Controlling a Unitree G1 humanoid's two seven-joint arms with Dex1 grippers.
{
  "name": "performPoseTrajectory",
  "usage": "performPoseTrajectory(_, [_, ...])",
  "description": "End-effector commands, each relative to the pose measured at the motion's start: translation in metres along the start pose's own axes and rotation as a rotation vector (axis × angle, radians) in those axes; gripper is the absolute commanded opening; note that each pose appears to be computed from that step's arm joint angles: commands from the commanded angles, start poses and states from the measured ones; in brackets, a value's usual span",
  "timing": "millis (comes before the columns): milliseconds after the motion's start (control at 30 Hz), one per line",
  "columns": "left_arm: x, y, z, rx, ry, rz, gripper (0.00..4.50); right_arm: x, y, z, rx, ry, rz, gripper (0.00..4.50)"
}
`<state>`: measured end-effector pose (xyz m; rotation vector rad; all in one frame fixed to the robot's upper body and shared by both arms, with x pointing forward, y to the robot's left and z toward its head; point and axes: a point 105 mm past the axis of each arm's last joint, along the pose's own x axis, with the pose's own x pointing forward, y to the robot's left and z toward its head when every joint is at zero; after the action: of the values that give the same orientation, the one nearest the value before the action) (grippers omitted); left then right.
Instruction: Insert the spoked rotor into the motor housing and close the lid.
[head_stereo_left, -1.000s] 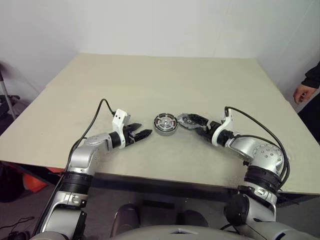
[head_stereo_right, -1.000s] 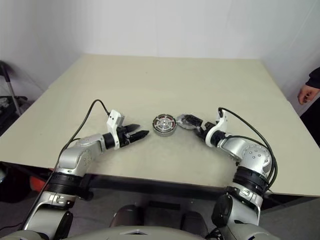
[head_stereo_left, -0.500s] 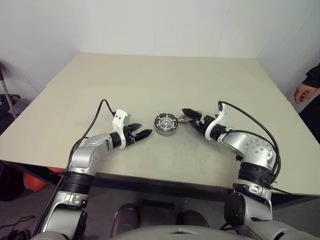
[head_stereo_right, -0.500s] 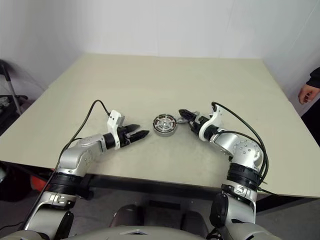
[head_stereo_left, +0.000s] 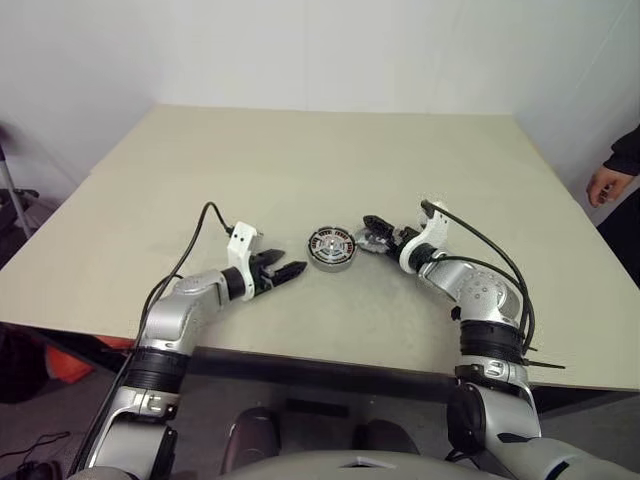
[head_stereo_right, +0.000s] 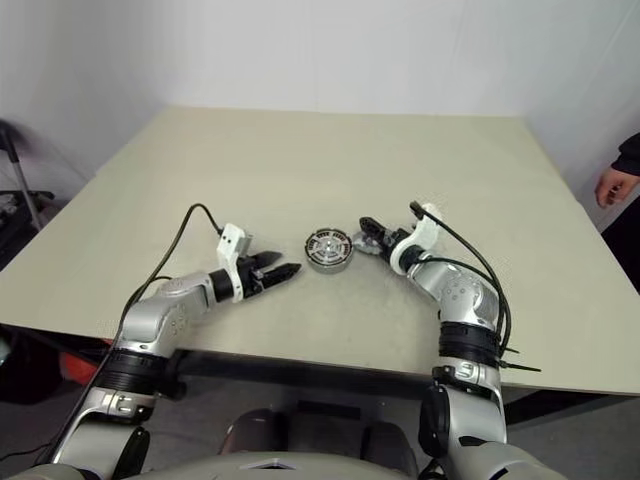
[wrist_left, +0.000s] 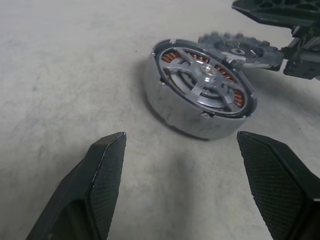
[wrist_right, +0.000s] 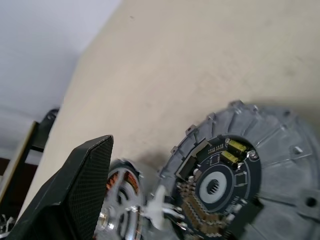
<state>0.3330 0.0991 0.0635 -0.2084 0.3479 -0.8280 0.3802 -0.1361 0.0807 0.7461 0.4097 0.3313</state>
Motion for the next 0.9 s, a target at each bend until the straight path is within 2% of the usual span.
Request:
performPoseTrajectory(33, [-0.001,-0.001,0.013,0.036,-0.034,0.001,3.74,0.002,0.043,0.012,-0.033,-0.023,0.17,4.47])
performPoseTrajectory(200, [-0.003,0.004,0.01,0.032,-0.027,0.023,3.74,-0.014,0.091,0.012,-0.043,0.034,0.406,4.47])
performPoseTrajectory(367, [-0.002,0.003,0.008,0.029,-0.021,0.021,3.74,-0.027,0.118,0.002,-0.102,0.091,0.528,4.47])
performPoseTrajectory(567, [-0.002,0.003,0.011,0.03,-0.026,0.019,3.74,-0.021,0.108,-0.001,-0.234,0.096,0.45,4.47])
performPoseTrajectory(633, [-0.004,0.004,0.012,0.031,-0.027,0.018,3.74,-0.02,0.102,-0.002,-0.361,0.087,0.421,4.47])
performPoseTrajectory(833, [-0.006,0.007,0.012,0.032,-0.03,0.016,3.74,-0.006,0.074,-0.015,-0.93,0.079,0.327,4.47])
performPoseTrajectory(900, [-0.006,0.007,0.012,0.032,-0.031,0.022,3.74,-0.001,0.07,-0.021,-0.991,0.083,0.339,4.47])
